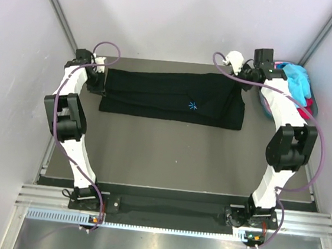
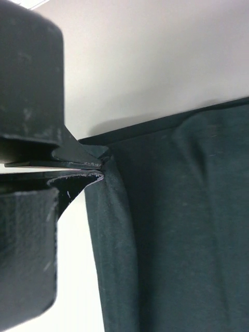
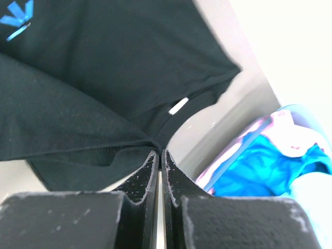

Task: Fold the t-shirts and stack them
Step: Fold the tshirt

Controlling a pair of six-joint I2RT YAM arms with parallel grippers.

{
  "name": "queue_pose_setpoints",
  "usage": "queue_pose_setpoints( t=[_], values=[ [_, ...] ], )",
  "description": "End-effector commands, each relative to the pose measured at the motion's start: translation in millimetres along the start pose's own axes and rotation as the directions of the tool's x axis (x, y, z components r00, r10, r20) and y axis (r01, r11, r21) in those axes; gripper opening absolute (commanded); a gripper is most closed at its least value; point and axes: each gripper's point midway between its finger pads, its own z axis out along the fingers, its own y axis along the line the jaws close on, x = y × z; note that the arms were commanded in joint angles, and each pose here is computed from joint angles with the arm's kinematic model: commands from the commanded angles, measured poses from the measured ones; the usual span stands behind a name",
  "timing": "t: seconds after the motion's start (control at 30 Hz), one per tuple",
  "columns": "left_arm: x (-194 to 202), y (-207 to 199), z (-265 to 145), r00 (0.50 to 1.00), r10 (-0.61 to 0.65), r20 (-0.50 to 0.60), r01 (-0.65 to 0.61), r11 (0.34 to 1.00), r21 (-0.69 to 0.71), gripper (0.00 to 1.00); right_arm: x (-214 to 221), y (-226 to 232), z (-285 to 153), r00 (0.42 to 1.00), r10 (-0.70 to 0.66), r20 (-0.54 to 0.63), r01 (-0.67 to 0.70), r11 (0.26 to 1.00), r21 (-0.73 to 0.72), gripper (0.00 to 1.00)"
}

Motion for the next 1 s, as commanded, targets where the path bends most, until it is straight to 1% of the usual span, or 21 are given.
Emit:
queue_pose_setpoints(
  t=[0.0, 0.1, 0.33, 0.53, 0.77, 0.97],
  values=[
    [-25.7, 8.1, 1.6, 0.998, 0.030, 0.057, -0.028, 0.999, -0.038, 0.00, -18.6, -27.6, 1.3, 0.998, 0.051, 0.030, -0.053, 0.996, 0.067, 0.00],
    [-34.2, 17.8, 6.9, 0.997, 0.027, 0.073, -0.021, 0.996, -0.081, 0.00, -23.9, -38.4, 16.7, 0.997, 0.062, 0.039, -0.065, 0.995, 0.078, 0.00],
    [-53.2, 25.1, 19.9, 0.994, 0.049, 0.097, -0.037, 0.992, -0.117, 0.00, -37.3, -51.0, 55.8, 0.998, 0.051, 0.048, -0.056, 0.994, 0.097, 0.00],
    [-67.7, 30.9, 28.7, 0.991, 0.055, 0.122, -0.037, 0.988, -0.149, 0.00, -42.0, -70.1, 72.5, 0.997, 0.050, 0.059, -0.059, 0.985, 0.165, 0.00],
    [-66.0, 43.9, 41.8, 0.993, 0.053, 0.105, -0.032, 0.980, -0.194, 0.00, -50.8, -91.0, 84.0, 0.993, 0.054, 0.103, -0.077, 0.968, 0.239, 0.00],
    [-65.4, 46.1, 44.7, 0.993, 0.060, 0.101, -0.037, 0.977, -0.210, 0.00, -50.9, -90.8, 98.3, 0.994, 0.044, 0.105, -0.068, 0.967, 0.244, 0.00]
  ],
)
